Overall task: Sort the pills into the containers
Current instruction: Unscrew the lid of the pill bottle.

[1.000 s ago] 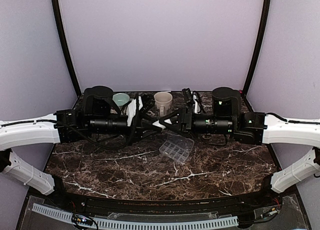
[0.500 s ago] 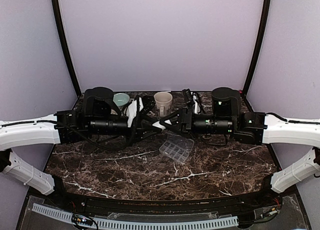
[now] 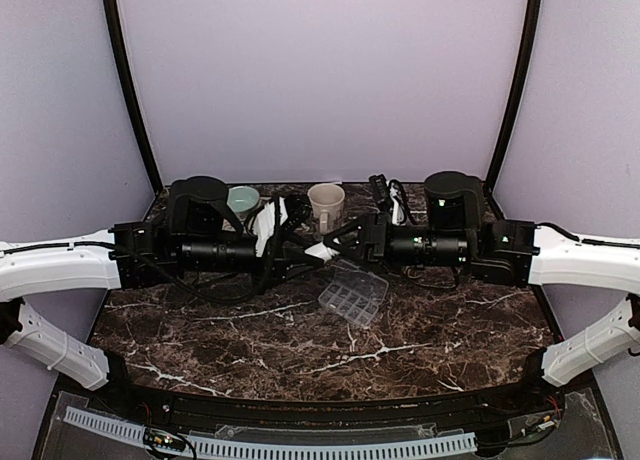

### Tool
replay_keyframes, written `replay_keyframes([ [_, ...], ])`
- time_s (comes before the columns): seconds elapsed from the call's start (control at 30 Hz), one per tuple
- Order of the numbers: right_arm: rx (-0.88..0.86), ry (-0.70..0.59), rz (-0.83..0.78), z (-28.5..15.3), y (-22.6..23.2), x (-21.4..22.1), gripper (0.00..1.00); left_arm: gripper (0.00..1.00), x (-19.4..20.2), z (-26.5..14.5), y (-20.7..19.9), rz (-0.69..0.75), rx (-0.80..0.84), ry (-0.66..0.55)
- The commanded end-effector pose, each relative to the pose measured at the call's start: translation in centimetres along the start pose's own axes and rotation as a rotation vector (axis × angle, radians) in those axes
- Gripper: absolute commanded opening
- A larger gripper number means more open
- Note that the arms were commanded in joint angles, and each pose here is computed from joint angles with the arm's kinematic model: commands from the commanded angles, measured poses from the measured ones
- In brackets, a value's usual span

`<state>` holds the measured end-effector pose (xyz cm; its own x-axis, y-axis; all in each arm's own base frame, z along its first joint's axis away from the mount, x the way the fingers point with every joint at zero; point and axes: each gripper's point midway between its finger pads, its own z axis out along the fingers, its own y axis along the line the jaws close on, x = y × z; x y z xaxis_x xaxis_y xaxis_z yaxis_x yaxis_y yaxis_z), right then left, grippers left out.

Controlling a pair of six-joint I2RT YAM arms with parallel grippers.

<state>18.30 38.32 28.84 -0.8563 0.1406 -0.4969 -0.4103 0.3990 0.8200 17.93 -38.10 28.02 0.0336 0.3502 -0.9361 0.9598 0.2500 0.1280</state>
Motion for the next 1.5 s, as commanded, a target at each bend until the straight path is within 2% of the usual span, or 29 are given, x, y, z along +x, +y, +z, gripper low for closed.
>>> replay_keyframes([
  [0.0, -0.049, -0.041, -0.027, -0.8, 2.2, -1.3, 0.43, 0.00, -0.1, -0.3, 0.0, 0.018, -0.013, -0.008],
  [0.07, -0.050, -0.036, -0.028, -0.7, 2.3, -1.3, 0.39, 0.00, 0.0, -0.2, 0.0, 0.018, -0.012, -0.006],
  [0.3, -0.053, -0.007, -0.052, -0.3, 2.8, -0.7, 0.11, 0.00, -0.2, -0.1, 0.1, 0.016, -0.019, -0.013],
  [0.43, -0.049, 0.012, -0.093, -0.1, 2.8, -0.1, 0.03, 0.00, -1.0, -0.5, 0.0, 0.006, -0.011, -0.032],
  [0.67, -0.152, 0.031, -0.294, -0.7, 3.8, 1.2, 0.02, 0.00, -2.3, -1.2, -1.8, -0.037, 0.098, -0.055],
  [0.93, -0.261, -0.062, -0.547, -3.0, 4.3, 1.7, 0.02, 0.00, -3.2, -1.5, -3.6, -0.118, 0.238, -0.048],
  [1.2, -0.266, -0.121, -0.600, -3.9, 4.4, 1.2, 0.03, 0.00, -2.9, -1.6, -4.2, -0.153, 0.292, -0.033],
  [1.47, -0.269, -0.126, -0.613, -3.9, 4.0, 1.1, 0.04, 0.00, -2.9, -1.6, -4.9, -0.164, 0.337, -0.023],
])
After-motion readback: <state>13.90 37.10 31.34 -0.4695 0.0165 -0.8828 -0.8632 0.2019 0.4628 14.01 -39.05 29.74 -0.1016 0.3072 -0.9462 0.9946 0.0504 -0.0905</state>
